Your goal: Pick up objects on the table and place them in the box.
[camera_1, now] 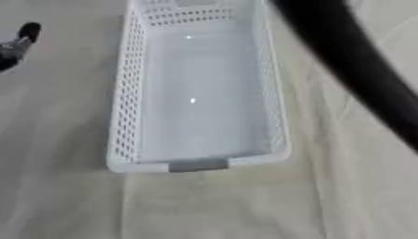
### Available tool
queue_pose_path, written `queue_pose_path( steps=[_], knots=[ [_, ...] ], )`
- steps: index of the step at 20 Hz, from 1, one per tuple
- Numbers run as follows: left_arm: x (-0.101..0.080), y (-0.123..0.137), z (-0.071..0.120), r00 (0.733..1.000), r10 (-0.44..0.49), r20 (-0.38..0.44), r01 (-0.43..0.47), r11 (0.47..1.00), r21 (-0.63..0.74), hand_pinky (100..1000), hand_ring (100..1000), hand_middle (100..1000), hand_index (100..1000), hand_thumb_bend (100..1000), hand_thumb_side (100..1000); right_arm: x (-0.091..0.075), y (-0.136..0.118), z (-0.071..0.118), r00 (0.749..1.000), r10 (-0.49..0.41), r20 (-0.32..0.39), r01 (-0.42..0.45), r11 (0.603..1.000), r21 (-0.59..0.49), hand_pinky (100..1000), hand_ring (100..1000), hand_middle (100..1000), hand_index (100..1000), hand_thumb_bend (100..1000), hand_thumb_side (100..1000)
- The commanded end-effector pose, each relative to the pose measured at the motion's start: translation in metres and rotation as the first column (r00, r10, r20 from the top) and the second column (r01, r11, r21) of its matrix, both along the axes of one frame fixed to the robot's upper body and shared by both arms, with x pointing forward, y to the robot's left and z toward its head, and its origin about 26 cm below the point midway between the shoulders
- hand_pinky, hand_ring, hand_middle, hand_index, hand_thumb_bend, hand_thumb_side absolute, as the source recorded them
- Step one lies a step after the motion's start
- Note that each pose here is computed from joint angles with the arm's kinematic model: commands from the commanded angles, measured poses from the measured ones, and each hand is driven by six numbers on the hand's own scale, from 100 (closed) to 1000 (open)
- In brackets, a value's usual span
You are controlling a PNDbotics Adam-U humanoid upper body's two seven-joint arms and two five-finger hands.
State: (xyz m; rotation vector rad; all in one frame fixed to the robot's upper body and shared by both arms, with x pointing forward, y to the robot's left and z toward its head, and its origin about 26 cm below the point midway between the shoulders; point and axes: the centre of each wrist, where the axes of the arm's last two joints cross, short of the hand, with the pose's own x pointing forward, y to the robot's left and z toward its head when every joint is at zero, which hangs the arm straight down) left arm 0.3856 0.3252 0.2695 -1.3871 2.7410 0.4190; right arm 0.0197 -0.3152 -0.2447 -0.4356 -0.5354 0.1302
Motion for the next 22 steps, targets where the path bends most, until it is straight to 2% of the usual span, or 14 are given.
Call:
queue_pose_path(
  steps=[1, 5, 10, 14, 20, 21, 22],
  knots=[
    [-0.007, -0.016, 0.026, 0.995, -0.065, 0.076, 0.063, 0.997, 0.035, 100, 100, 100, 125, 480, 100, -0.01, -0.007, 0.001, 1.0, -0.01, -0.018, 0.009, 1.0, -0.012, 460, 568, 654, 721, 100, 878],
    [-0.002, -0.049, 0.041, 0.984, -0.165, 0.07, 0.159, 0.983, 0.091, 100, 100, 100, 137, 480, 100, -0.011, -0.009, 0.001, 1.0, -0.006, -0.021, 0.005, 1.0, -0.014, 460, 569, 654, 721, 100, 879],
    [0.009, -0.079, 0.048, 0.966, -0.256, 0.036, 0.247, 0.956, 0.16, 100, 100, 100, 143, 480, 100, -0.012, -0.012, 0.002, 1.0, -0.001, -0.025, 0.001, 1.0, -0.021, 460, 569, 655, 721, 100, 879],
    [0.018, -0.101, 0.044, 0.946, -0.323, -0.007, 0.318, 0.929, 0.187, 100, 100, 100, 142, 480, 100, -0.012, -0.014, 0.003, 1.0, 0.002, -0.027, -0.003, 1.0, -0.024, 461, 569, 655, 721, 100, 879],
    [0.029, -0.128, 0.022, 0.909, -0.404, -0.101, 0.416, 0.89, 0.186, 100, 100, 100, 147, 482, 100, -0.01, -0.014, 0.003, 1.0, 0.005, -0.027, -0.006, 1.0, -0.026, 460, 569, 655, 720, 100, 879],
    [0.03, -0.131, 0.019, 0.905, -0.409, -0.117, 0.424, 0.886, 0.188, 100, 100, 100, 157, 414, 100, -0.009, -0.015, 0.003, 1.0, 0.006, -0.026, -0.007, 1.0, -0.027, 460, 569, 655, 720, 100, 888],
    [0.031, -0.132, 0.017, 0.902, -0.413, -0.129, 0.431, 0.882, 0.189, 100, 100, 100, 152, 443, 100, -0.009, -0.016, 0.004, 1.0, 0.007, -0.025, -0.007, 1.0, -0.028, 460, 569, 655, 720, 100, 879]
  ],
)
